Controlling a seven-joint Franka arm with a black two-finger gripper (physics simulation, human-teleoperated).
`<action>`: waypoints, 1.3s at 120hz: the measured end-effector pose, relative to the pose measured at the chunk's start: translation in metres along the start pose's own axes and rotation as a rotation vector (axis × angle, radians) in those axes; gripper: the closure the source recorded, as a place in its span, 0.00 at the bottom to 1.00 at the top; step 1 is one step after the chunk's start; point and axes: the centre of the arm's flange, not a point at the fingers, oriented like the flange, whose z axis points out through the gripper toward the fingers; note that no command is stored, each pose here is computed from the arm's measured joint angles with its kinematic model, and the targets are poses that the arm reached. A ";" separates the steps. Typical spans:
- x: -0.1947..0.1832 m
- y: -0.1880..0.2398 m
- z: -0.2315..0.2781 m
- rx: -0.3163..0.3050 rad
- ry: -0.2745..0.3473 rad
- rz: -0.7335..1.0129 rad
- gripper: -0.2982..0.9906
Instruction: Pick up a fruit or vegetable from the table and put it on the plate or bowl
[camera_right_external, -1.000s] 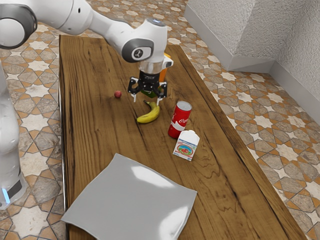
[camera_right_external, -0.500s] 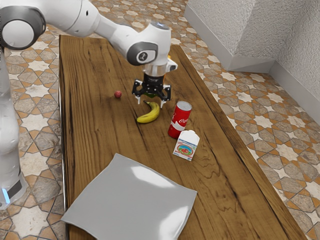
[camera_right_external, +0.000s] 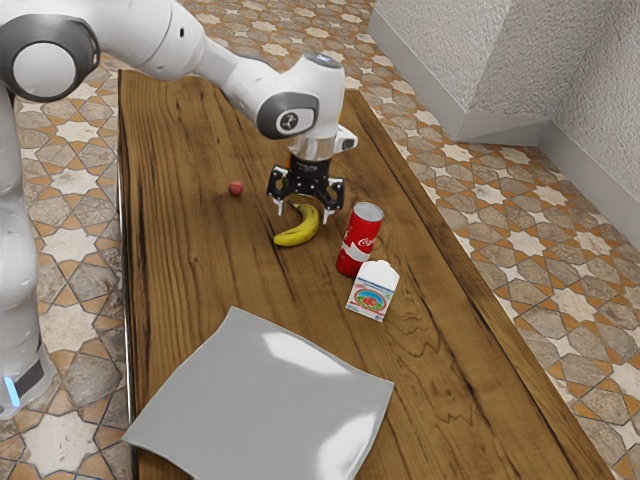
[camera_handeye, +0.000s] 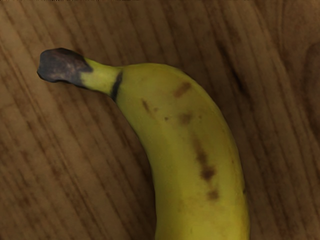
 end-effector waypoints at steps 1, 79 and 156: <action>0.000 0.000 0.000 0.000 0.000 0.000 0.23; 0.001 0.001 0.016 0.015 -0.025 0.006 0.23; -0.001 0.002 0.017 0.027 -0.026 0.039 0.60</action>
